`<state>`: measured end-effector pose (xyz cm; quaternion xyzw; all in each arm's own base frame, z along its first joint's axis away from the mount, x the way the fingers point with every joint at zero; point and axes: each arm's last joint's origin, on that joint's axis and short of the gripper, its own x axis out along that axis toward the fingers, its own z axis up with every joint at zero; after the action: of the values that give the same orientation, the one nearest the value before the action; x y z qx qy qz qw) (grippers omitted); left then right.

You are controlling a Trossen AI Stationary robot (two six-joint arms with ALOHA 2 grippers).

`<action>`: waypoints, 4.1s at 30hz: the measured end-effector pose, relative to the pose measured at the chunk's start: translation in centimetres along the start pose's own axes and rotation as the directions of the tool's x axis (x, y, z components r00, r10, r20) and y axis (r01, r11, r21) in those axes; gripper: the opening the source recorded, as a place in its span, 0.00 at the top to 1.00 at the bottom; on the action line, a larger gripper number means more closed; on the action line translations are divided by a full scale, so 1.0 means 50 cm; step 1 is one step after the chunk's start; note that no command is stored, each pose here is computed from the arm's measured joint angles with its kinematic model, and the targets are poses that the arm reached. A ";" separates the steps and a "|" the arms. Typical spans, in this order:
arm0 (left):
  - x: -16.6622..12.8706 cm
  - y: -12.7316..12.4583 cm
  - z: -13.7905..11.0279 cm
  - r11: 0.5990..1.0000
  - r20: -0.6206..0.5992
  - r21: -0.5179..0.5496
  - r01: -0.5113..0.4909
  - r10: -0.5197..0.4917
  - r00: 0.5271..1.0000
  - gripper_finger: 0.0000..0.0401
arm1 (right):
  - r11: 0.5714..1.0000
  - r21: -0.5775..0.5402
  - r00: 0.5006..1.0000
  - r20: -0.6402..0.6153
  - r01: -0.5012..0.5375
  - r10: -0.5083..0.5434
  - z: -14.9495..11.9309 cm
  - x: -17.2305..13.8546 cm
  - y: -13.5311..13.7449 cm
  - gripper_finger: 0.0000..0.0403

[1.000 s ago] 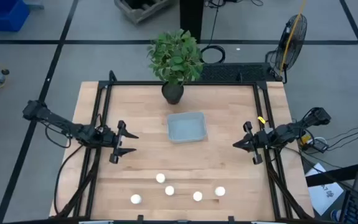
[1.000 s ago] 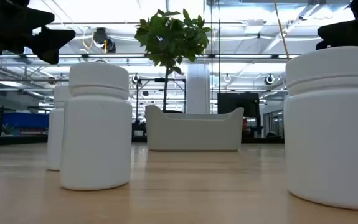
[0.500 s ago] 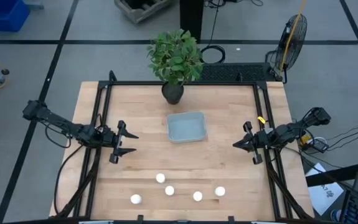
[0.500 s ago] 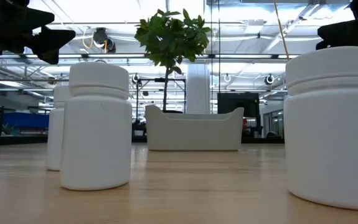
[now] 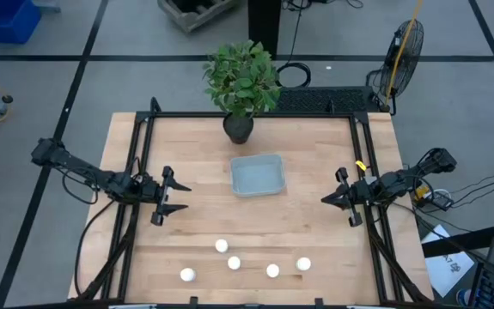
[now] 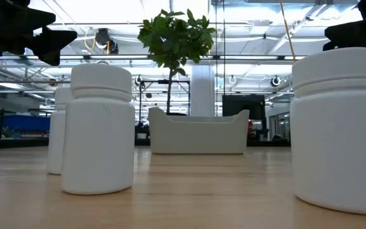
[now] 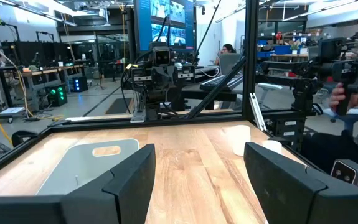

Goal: Pick and place pill bottles into a basket

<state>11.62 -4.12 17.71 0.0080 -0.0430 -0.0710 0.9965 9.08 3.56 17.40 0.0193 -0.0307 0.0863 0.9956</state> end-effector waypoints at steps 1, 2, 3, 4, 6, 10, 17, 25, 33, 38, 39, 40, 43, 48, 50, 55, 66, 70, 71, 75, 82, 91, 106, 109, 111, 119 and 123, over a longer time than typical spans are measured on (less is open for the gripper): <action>0.000 0.000 0.000 1.000 0.000 0.000 0.000 0.000 1.000 0.37 | 1.000 0.001 1.000 0.002 0.000 0.000 0.000 0.000 0.000 1.00; 0.000 0.000 0.000 1.000 0.000 0.000 0.000 0.000 1.000 0.37 | 1.000 0.003 1.000 0.011 0.000 0.000 0.002 0.000 0.000 1.00; 0.000 0.000 0.000 1.000 0.000 0.000 0.000 0.000 1.000 0.38 | 1.000 0.007 1.000 0.027 0.000 0.000 0.005 0.000 0.000 1.00; 0.000 0.000 0.000 1.000 0.000 0.000 0.000 0.000 1.000 0.37 | 1.000 0.013 0.999 0.045 -0.001 0.000 0.009 0.000 0.000 1.00; 0.000 0.000 0.000 1.000 0.001 0.000 0.000 0.000 1.000 0.38 | 0.999 0.048 0.997 0.074 -0.004 0.001 0.015 -0.001 0.000 1.00; 0.000 0.000 0.000 1.000 0.001 0.000 0.000 0.000 1.000 0.38 | 0.992 0.124 0.988 0.152 -0.018 -0.001 0.030 -0.002 0.000 1.00; 0.000 0.000 0.000 1.000 0.000 0.000 0.000 0.000 1.000 0.38 | 0.958 0.270 0.963 0.269 -0.096 0.021 0.053 -0.006 0.001 1.00; 0.000 0.000 0.000 1.000 0.000 0.000 0.000 0.000 1.000 0.38 | 0.953 0.204 0.952 0.257 -0.224 0.168 0.056 0.015 0.023 1.00; 0.000 0.000 0.000 1.000 0.000 0.000 -0.001 0.001 1.000 0.37 | 0.984 0.004 0.972 -0.155 -0.178 0.177 0.076 0.115 0.089 1.00; 0.000 0.000 0.000 1.000 0.000 0.000 -0.001 0.001 1.000 0.37 | 0.979 -0.020 0.932 -0.309 -0.203 0.187 0.121 0.187 0.160 1.00; 0.000 0.000 0.000 1.000 0.000 0.000 -0.001 0.001 1.000 0.38 | 0.976 -0.004 0.922 -0.329 -0.218 0.205 0.127 0.199 0.178 0.99; 0.000 0.000 0.000 1.000 0.001 -0.001 -0.001 0.001 1.000 0.37 | 0.972 0.004 0.911 -0.348 -0.236 0.223 0.129 0.211 0.198 0.97; 0.000 0.000 0.000 1.000 0.000 0.000 -0.001 0.001 1.000 0.38 | 0.968 0.007 0.895 -0.381 -0.250 0.234 0.141 0.241 0.255 0.87; 0.000 0.000 0.000 1.000 0.001 0.000 -0.001 0.001 1.000 0.37 | 0.993 -0.070 0.852 -0.521 -0.095 0.044 0.119 0.264 0.306 0.58; 0.000 0.000 0.000 1.000 0.000 0.000 0.000 0.000 1.000 0.38 | 0.996 -0.069 0.838 -0.545 -0.062 0.014 0.103 0.267 0.318 0.44; 0.000 0.000 0.000 1.000 0.000 0.000 -0.001 0.001 1.000 0.37 | 0.997 -0.075 0.800 -0.598 -0.008 -0.038 0.063 0.261 0.336 0.18; 0.000 0.000 0.000 1.000 0.000 0.000 -0.001 0.001 1.000 0.37 | 0.996 -0.068 0.729 -0.679 0.055 -0.086 0.008 0.253 0.351 0.16; 0.000 0.000 0.000 1.000 0.000 0.000 -0.001 0.001 1.000 0.37 | 0.995 -0.060 0.713 -0.695 0.079 -0.099 -0.012 0.247 0.348 0.16; 0.000 0.000 0.000 1.000 0.000 0.000 -0.001 0.001 1.000 0.38 | 0.994 -0.055 0.708 -0.698 0.092 -0.104 -0.017 0.244 0.344 0.16; 0.000 0.000 0.000 1.000 0.000 0.000 -0.001 0.001 1.000 0.38 | 0.992 -0.030 0.700 -0.705 0.124 -0.109 -0.038 0.233 0.337 0.16; 0.000 0.000 0.000 1.000 0.000 0.000 -0.001 0.001 1.000 0.38 | 0.990 0.048 0.743 -0.666 0.131 -0.066 -0.057 0.228 0.333 0.16; 0.000 0.000 0.000 1.000 0.000 0.000 -0.001 0.001 1.000 0.37 | 0.993 0.062 0.725 -0.688 0.096 -0.027 -0.094 0.236 0.345 0.16; 0.000 0.000 0.000 1.000 0.000 0.000 -0.001 0.001 1.000 0.38 | 0.992 0.074 0.736 -0.677 0.102 -0.025 -0.100 0.240 0.349 0.24; 0.000 0.000 0.000 1.000 0.000 0.000 -0.001 0.001 1.000 0.37 | 0.992 0.077 0.732 -0.681 0.096 -0.018 -0.100 0.239 0.349 0.33; 0.000 0.000 0.000 1.000 0.000 0.000 -0.001 0.001 1.000 0.37 | 0.993 0.076 0.732 -0.681 0.094 -0.017 -0.100 0.240 0.349 0.39; 0.000 0.000 0.000 1.000 0.000 0.000 -0.001 0.001 1.000 0.37 | 0.995 0.063 0.734 -0.679 0.081 -0.017 -0.099 0.240 0.349 0.62; 0.000 0.000 0.000 1.000 0.000 0.000 -0.001 0.001 1.000 0.37 | 0.997 0.045 0.736 -0.676 0.068 -0.020 -0.098 0.240 0.350 0.63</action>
<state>11.62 -4.11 17.71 0.0080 -0.0432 -0.0705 0.9965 18.15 23.03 13.85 0.0206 0.3355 0.0651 0.9396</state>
